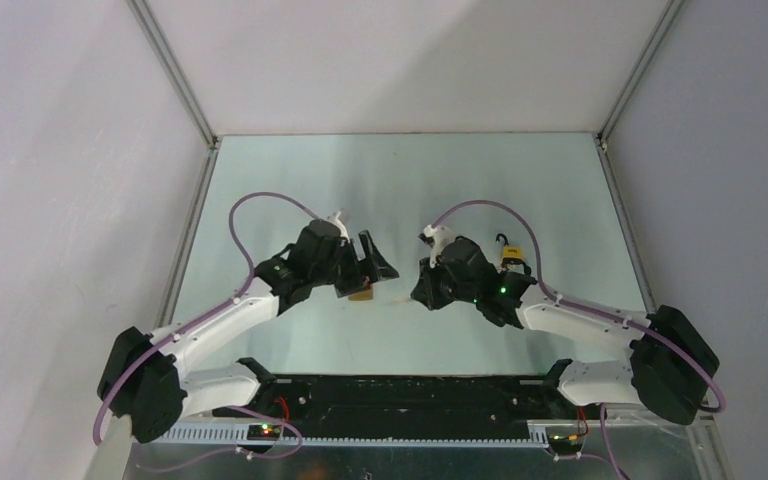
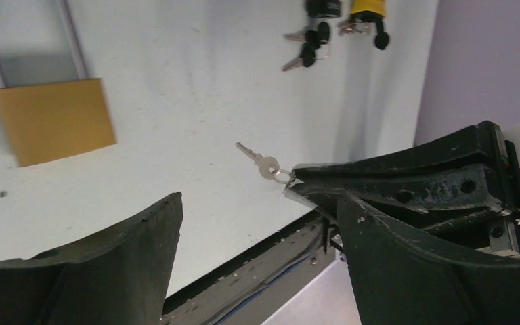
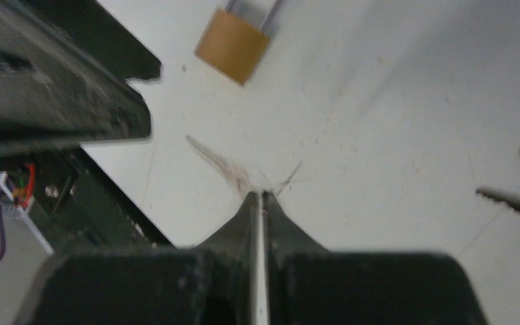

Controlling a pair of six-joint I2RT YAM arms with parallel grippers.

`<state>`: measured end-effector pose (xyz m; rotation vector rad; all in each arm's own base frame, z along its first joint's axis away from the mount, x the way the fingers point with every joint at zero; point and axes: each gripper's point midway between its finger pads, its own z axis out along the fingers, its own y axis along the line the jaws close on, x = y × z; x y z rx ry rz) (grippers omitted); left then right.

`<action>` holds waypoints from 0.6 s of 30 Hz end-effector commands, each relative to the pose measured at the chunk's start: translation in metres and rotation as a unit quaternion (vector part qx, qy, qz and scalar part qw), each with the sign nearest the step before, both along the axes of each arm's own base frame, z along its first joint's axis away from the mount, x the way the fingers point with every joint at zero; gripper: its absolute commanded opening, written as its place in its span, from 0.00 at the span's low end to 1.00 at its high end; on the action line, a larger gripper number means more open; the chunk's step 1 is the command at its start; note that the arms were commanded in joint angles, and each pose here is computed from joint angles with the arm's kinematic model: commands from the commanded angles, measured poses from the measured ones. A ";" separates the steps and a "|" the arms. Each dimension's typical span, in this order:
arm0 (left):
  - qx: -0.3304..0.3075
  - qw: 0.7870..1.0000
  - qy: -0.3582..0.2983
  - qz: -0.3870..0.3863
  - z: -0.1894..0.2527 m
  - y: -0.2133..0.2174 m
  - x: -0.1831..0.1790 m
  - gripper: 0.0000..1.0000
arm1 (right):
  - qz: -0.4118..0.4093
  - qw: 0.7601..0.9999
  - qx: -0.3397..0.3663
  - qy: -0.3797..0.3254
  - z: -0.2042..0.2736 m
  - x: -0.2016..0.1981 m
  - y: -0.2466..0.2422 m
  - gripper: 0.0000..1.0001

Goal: Unlock with the key

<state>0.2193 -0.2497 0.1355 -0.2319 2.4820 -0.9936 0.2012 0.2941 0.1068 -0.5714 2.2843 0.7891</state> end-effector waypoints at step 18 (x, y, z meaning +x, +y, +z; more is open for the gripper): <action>0.080 0.978 -0.059 0.185 0.010 0.074 0.018 0.85 | -0.066 0.994 0.035 -0.076 0.037 0.008 0.003 0.13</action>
